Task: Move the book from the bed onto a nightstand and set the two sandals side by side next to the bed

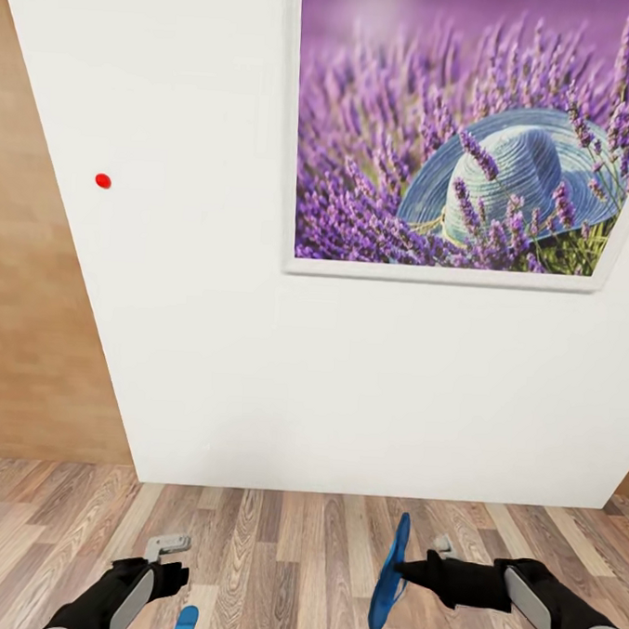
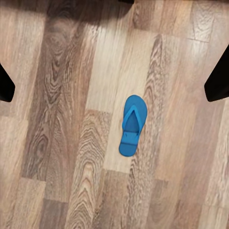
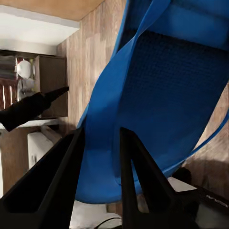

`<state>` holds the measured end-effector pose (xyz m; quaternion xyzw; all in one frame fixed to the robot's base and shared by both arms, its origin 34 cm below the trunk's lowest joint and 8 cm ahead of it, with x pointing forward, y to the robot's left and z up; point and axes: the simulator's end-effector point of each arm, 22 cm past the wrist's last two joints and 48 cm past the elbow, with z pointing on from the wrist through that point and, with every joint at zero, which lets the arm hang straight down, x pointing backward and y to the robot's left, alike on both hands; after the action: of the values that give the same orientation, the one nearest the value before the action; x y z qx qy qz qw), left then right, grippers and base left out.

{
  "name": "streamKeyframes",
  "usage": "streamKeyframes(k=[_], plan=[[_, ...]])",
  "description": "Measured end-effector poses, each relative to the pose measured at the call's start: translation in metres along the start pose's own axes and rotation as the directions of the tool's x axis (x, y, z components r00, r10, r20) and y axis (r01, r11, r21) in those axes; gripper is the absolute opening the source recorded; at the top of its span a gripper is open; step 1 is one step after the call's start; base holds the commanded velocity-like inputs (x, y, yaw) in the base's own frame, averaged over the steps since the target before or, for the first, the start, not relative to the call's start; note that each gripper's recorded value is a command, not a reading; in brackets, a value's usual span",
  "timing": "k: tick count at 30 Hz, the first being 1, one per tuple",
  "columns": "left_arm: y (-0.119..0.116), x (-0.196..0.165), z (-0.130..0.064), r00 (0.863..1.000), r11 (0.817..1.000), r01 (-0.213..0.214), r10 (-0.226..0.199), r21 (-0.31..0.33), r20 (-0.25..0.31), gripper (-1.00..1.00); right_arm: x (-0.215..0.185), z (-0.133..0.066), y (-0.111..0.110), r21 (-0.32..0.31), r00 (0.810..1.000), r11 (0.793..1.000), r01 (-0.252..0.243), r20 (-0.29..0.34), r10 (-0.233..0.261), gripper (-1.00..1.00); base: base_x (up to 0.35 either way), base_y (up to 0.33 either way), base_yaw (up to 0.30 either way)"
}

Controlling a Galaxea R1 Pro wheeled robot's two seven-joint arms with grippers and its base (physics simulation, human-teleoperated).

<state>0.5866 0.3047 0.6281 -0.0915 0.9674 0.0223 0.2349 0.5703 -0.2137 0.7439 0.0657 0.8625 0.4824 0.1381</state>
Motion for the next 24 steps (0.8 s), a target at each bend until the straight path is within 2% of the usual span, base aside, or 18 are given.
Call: streamKeyframes(k=[2,8,24], plan=[[-0.004,0.002,0.003,1.0,1.0,0.0,0.0,0.005,-0.001,1.0,0.0,-0.004,0.014,-0.057,0.999,0.998,-0.021,-0.027,0.019,-1.0,0.0,0.0,0.0],[-0.006,0.009,0.011,1.0,1.0,-0.001,0.001,0.008,-0.003,1.0,-0.001,-0.022,0.004,-0.053,0.997,0.997,-0.064,-0.05,0.061,-1.0,0.0,0.0,0.0],[-0.005,0.021,0.034,1.0,1.0,0.0,0.0,0.006,-0.001,1.0,0.007,-0.011,-0.023,-0.043,0.996,0.996,-0.075,-0.056,0.073,-1.0,0.0,0.0,0.0]])
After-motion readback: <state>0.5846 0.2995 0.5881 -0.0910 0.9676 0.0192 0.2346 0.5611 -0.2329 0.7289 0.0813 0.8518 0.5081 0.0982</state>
